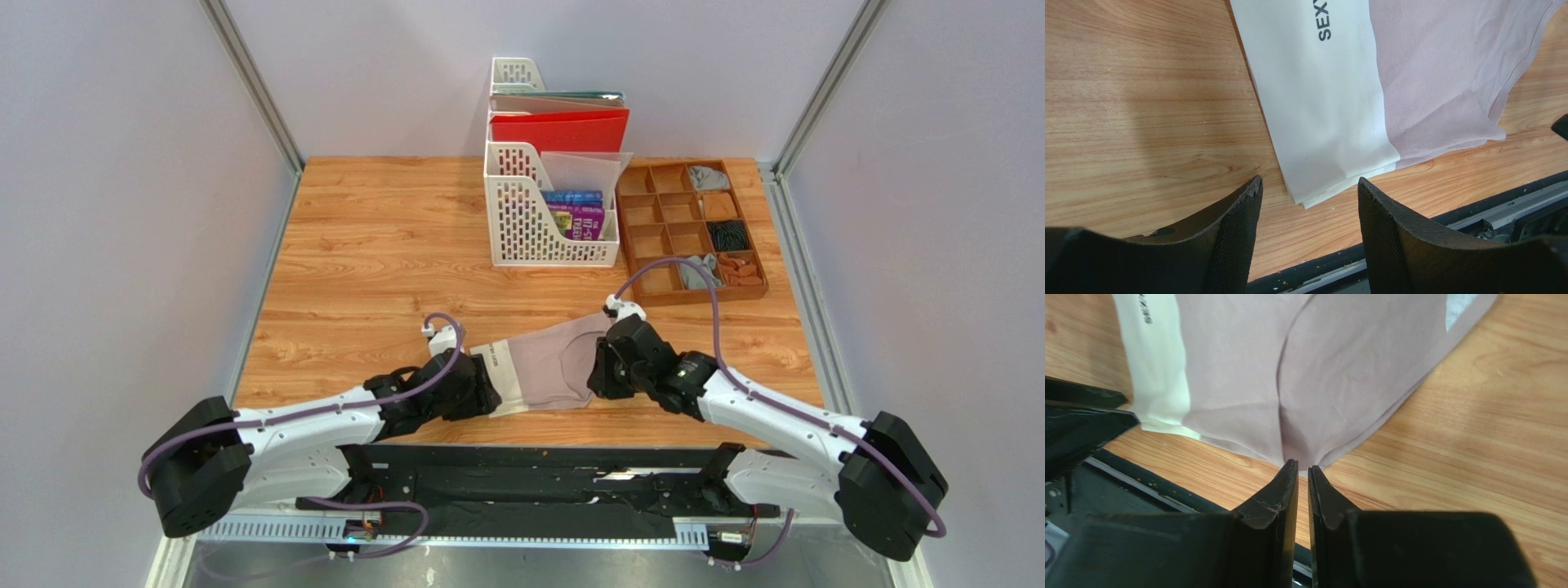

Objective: Roll the underwear
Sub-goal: Adjust the underwear at the center of the board.

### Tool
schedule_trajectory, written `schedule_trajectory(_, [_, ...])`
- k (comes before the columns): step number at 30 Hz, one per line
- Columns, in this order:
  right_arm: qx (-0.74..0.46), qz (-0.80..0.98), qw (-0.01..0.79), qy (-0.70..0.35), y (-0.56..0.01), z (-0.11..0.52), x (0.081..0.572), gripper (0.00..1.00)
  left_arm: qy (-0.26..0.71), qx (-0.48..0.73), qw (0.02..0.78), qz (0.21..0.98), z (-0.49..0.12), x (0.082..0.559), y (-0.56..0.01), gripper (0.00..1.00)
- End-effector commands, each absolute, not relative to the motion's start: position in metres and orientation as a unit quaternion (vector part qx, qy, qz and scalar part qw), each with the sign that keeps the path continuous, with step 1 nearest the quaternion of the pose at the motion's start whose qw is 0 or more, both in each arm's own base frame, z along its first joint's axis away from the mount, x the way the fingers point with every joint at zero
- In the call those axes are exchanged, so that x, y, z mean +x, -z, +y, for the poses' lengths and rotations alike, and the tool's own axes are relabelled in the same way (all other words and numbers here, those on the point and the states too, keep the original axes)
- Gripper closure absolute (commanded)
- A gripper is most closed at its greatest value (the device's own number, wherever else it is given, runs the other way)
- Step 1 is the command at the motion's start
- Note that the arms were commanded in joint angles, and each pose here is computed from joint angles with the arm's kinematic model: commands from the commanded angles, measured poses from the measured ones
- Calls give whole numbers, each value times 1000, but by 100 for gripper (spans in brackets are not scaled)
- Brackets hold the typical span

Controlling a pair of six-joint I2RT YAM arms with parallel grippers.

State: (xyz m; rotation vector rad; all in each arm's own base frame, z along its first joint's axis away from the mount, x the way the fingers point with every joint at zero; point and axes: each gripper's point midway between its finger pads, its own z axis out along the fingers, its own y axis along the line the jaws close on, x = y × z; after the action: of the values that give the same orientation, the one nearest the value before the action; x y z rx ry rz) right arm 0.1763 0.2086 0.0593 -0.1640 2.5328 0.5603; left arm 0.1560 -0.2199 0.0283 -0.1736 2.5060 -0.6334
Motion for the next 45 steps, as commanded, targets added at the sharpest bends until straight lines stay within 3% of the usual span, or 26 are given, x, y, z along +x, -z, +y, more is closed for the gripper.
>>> schedule_trajectory(1, [-48,919,302,-250,-85,232,194,84,233,-69,258,935,-215,149,-22,36])
schedule_trajectory(21, [-84,918,276,-270,-65,277,196,86,230,-74,246,939,-211,142,-12,37])
schedule_trajectory(45, [-87,945,234,-213,-15,254,169,86,223,-98,223,944,-213,139,2,38])
